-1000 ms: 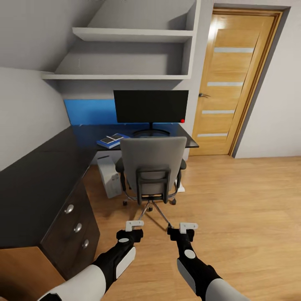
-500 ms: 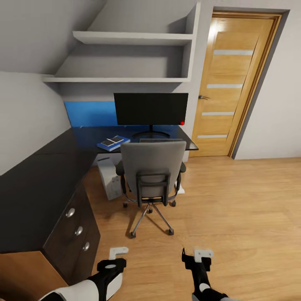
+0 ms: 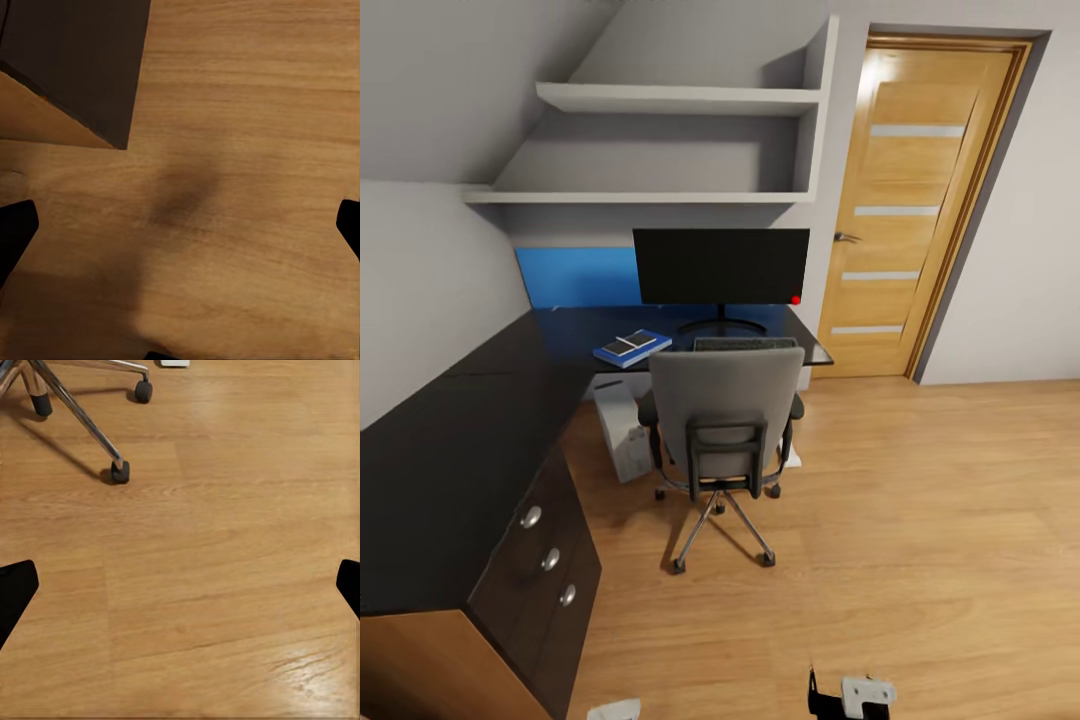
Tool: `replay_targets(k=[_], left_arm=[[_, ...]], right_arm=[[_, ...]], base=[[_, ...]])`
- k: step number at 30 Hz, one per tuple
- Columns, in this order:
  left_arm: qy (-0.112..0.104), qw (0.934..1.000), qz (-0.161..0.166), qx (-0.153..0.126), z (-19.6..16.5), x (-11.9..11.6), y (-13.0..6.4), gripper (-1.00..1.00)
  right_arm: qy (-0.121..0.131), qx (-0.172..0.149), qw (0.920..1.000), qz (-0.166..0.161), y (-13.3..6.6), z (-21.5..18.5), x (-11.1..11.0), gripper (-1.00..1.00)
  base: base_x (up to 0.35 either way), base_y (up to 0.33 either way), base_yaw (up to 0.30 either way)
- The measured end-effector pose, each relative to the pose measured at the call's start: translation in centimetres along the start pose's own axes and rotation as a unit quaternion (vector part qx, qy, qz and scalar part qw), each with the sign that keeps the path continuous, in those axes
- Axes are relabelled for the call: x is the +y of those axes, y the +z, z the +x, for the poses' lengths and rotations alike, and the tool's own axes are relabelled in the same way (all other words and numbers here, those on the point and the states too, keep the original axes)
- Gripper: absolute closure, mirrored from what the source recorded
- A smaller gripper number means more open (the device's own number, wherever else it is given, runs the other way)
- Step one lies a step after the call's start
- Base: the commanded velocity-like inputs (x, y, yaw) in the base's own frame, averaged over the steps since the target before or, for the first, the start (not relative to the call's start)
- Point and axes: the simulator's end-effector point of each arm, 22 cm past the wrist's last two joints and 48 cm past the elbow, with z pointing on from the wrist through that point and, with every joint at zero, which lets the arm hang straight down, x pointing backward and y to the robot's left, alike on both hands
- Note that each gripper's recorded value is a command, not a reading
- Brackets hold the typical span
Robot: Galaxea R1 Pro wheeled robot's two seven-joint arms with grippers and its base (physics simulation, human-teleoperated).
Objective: In the bedroom, organize the workspace by keeping the computer under the desk, ensuring the monitor is on the desk, placing the keyboard on the desk next to the monitor, placing the mouse on the desk next to the keyboard, moving the folder from the swivel chair onto the desk next to the mouse, stacking the notebook on top of the folder with the pen on top of the notebook, and positioning the swivel chair next to the desk.
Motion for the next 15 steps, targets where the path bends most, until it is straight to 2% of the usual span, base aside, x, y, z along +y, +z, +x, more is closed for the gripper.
replay_targets(k=[5, 15], left_arm=[[-0.001, 0.9999, -0.014, 0.001, 3.8, 2.8, -1.7, -1.00], [0.003, 0.9988, -0.043, -0.025, 5.3, 8.5, -3.7, -1.00]], right_arm=[[-0.001, 0.008, 1.0000, 0.001, -1.2, 0.5, -0.3, -1.00], [-0.005, 0.015, 0.9999, 0.000, -2.4, -0.4, -0.5, -1.00]], base=[[0.000, 0.000, 0.000], [0.000, 0.000, 0.000]])
